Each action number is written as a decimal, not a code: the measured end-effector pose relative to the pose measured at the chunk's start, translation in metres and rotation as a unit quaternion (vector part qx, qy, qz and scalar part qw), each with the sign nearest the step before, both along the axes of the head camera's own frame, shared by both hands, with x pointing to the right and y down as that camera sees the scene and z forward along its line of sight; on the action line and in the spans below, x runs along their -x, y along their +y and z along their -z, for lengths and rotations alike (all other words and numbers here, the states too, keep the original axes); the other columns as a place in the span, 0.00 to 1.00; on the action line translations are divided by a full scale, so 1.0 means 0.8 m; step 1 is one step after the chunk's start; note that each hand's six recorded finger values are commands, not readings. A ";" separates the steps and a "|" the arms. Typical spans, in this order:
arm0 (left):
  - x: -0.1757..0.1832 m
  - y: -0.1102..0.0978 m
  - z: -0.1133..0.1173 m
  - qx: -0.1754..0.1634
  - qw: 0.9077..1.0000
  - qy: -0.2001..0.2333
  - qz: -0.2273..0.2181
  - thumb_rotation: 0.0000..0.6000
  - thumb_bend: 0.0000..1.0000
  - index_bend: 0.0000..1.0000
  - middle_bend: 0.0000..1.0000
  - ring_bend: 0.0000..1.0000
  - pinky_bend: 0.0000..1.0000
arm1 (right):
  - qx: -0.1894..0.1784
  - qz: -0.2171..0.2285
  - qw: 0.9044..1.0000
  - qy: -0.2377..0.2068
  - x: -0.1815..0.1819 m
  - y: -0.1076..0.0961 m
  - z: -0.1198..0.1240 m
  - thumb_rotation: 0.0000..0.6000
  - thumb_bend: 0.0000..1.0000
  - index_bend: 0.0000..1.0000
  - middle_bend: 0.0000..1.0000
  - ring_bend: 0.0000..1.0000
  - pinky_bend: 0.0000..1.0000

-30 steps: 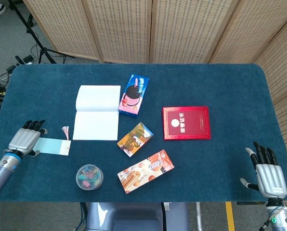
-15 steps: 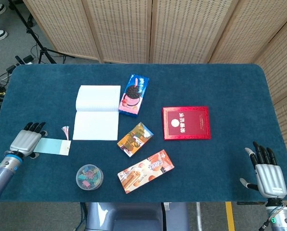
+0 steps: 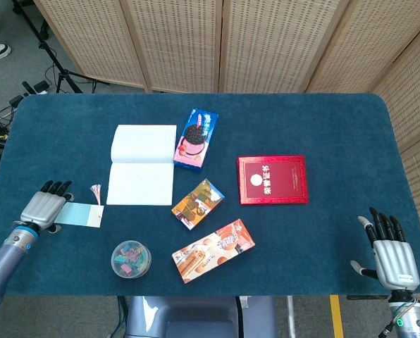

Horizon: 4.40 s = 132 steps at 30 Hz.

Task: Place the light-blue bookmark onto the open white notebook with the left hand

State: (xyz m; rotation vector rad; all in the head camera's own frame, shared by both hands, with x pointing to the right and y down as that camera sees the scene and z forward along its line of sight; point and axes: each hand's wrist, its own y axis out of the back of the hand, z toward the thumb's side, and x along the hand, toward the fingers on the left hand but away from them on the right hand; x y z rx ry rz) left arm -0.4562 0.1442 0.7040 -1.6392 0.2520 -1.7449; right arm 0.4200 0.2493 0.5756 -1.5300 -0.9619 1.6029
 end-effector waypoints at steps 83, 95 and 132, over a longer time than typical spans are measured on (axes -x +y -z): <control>-0.004 0.010 -0.018 -0.018 1.000 -0.010 -0.002 1.00 0.27 0.35 0.00 0.00 0.00 | -0.001 0.001 1.000 0.000 0.001 0.001 0.001 1.00 0.10 0.12 0.00 0.00 0.00; -0.014 -0.013 0.011 -0.045 0.999 0.015 0.010 1.00 0.27 0.35 0.00 0.00 0.00 | -0.001 0.001 1.000 -0.002 0.001 0.001 0.001 1.00 0.10 0.12 0.00 0.00 0.00; -0.228 -0.146 0.024 -0.034 0.996 0.081 0.033 1.00 0.30 0.37 0.00 0.00 0.00 | 0.029 -0.054 0.998 -0.017 -0.038 -0.015 -0.016 1.00 0.10 0.12 0.00 0.00 0.00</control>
